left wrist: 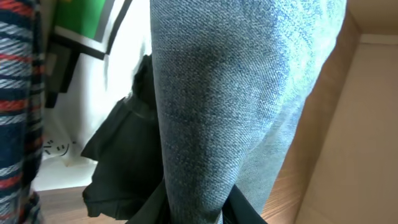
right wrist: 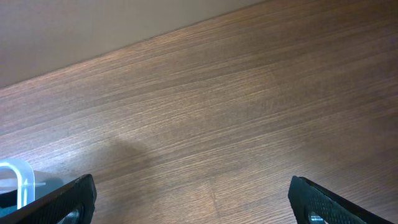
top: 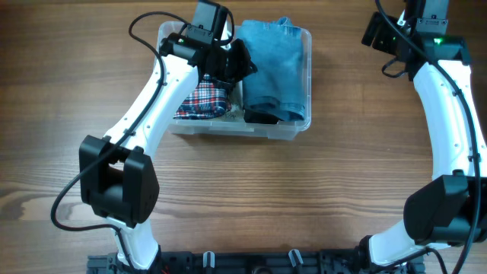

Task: Pack container
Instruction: 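Lower the denim cloth onto the black garment in the bin's right side, then press and smooth the denim cloth down with the left gripper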

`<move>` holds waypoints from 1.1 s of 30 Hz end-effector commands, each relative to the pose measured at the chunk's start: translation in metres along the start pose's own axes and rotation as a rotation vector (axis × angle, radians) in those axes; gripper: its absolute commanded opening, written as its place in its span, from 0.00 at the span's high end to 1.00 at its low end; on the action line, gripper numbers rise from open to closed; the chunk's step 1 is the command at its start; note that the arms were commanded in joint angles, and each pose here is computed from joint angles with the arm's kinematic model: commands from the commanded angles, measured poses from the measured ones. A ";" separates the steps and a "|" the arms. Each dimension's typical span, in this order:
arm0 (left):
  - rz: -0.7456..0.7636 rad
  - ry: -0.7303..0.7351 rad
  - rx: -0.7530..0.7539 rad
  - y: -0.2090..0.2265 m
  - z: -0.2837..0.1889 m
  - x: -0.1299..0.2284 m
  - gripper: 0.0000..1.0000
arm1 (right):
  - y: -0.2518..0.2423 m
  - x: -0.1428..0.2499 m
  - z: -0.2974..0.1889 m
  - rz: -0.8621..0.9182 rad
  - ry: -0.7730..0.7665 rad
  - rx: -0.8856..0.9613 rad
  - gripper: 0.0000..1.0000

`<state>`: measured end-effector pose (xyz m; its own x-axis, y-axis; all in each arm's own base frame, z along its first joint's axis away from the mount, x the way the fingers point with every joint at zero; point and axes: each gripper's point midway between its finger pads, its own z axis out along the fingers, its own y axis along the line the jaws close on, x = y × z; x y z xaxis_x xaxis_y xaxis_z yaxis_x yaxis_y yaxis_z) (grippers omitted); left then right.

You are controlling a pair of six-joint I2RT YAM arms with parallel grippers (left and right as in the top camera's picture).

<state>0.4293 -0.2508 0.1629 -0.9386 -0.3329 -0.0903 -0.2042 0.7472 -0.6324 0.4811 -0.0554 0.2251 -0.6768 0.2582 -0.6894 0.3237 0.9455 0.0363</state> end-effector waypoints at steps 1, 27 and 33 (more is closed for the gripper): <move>-0.036 -0.002 -0.065 0.012 0.003 0.001 0.78 | 0.000 0.006 0.007 0.013 0.020 0.000 0.00; 0.499 -0.261 0.131 -0.061 -0.002 -0.043 0.96 | 0.000 0.006 0.007 0.013 0.020 0.000 0.00; 0.527 -0.301 0.096 -0.066 0.023 -0.042 0.96 | 0.000 0.006 0.007 0.013 0.020 0.000 0.00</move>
<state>0.4799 -0.2953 0.2096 -0.7905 -0.1080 -0.6028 0.3092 0.7794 -0.5450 0.4811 -0.0554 0.2251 -0.6768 0.2582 -0.6894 0.3237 0.9455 0.0363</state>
